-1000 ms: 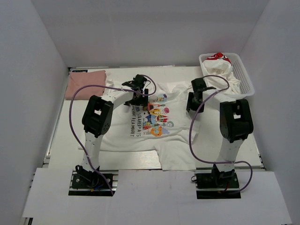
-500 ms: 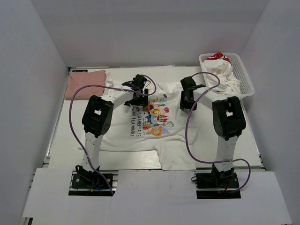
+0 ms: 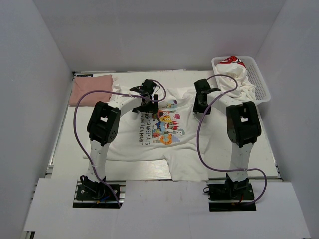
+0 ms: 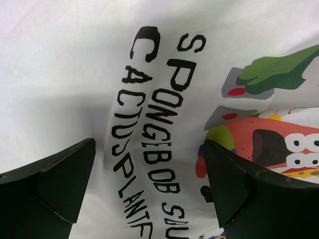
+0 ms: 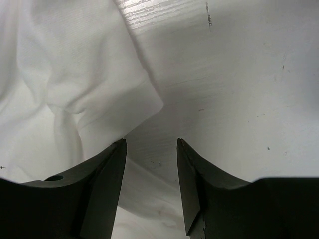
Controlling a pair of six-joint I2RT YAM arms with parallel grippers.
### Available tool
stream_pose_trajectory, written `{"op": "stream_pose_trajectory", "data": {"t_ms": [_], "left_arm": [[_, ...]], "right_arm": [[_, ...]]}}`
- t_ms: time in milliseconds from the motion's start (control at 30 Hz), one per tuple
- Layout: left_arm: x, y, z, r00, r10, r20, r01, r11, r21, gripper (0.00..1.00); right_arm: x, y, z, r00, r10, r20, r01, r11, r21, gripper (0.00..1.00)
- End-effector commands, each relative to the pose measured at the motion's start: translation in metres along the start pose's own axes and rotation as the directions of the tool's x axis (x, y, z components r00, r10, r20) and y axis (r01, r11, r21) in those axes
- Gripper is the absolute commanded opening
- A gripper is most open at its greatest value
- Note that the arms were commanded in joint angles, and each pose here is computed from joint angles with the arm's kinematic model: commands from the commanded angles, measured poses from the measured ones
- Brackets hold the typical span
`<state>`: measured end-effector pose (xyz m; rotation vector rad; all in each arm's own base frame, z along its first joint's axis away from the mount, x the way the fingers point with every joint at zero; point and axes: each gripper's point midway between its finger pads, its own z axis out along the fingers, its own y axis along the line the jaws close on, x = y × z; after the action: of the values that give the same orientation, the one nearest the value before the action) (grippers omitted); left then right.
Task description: Fold and stack the t-shirts
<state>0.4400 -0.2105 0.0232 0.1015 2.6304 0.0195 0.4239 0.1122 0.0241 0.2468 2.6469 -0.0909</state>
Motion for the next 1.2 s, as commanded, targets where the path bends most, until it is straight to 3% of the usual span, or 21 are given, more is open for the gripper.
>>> {"op": "stream_pose_trajectory", "data": {"t_ms": [0, 333, 667, 767, 867, 900, 967, 1167], "left_arm": [[0.013, -0.002, 0.001, 0.999, 0.009, -0.042, -0.008, 1.0, 0.006, 1.0], [0.016, -0.002, 0.005, 0.999, 0.011, -0.051, -0.011, 1.0, 0.002, 1.0], [0.016, -0.002, 0.005, 0.999, 0.011, -0.051, -0.011, 1.0, 0.002, 1.0], [0.016, -0.002, 0.005, 0.999, 0.011, -0.051, -0.011, 1.0, 0.002, 1.0], [0.015, 0.0, 0.005, 0.999, 0.011, -0.048, -0.011, 1.0, -0.006, 1.0], [0.015, 0.0, 0.005, 0.999, 0.011, -0.048, -0.011, 1.0, -0.007, 1.0], [0.015, 0.0, 0.005, 0.999, 0.011, -0.048, -0.011, 1.0, -0.007, 1.0], [0.02, 0.001, 0.008, 0.998, 0.013, -0.055, -0.013, 1.0, -0.009, 1.0]], "right_arm": [[-0.022, 0.008, -0.005, 0.998, 0.044, 0.043, -0.042, 0.998, -0.052, 0.51], [-0.046, 0.032, -0.013, 0.994, 0.054, 0.097, -0.032, 0.976, -0.214, 0.51], [-0.027, 0.015, 0.029, 0.998, 0.058, 0.029, -0.055, 0.993, -0.106, 0.52], [-0.016, 0.01, 0.044, 0.998, 0.062, 0.005, -0.061, 0.995, -0.081, 0.48], [-0.011, 0.007, 0.052, 0.996, 0.09, -0.01, -0.091, 0.992, -0.084, 0.29], [-0.01, 0.006, 0.054, 0.995, 0.095, -0.007, -0.095, 0.992, -0.082, 0.12], [-0.012, 0.002, 0.049, 0.994, 0.111, 0.008, -0.11, 0.991, -0.072, 0.0], [-0.042, -0.04, 0.019, 0.994, 0.054, 0.096, -0.065, 0.991, 0.12, 0.0]]}}
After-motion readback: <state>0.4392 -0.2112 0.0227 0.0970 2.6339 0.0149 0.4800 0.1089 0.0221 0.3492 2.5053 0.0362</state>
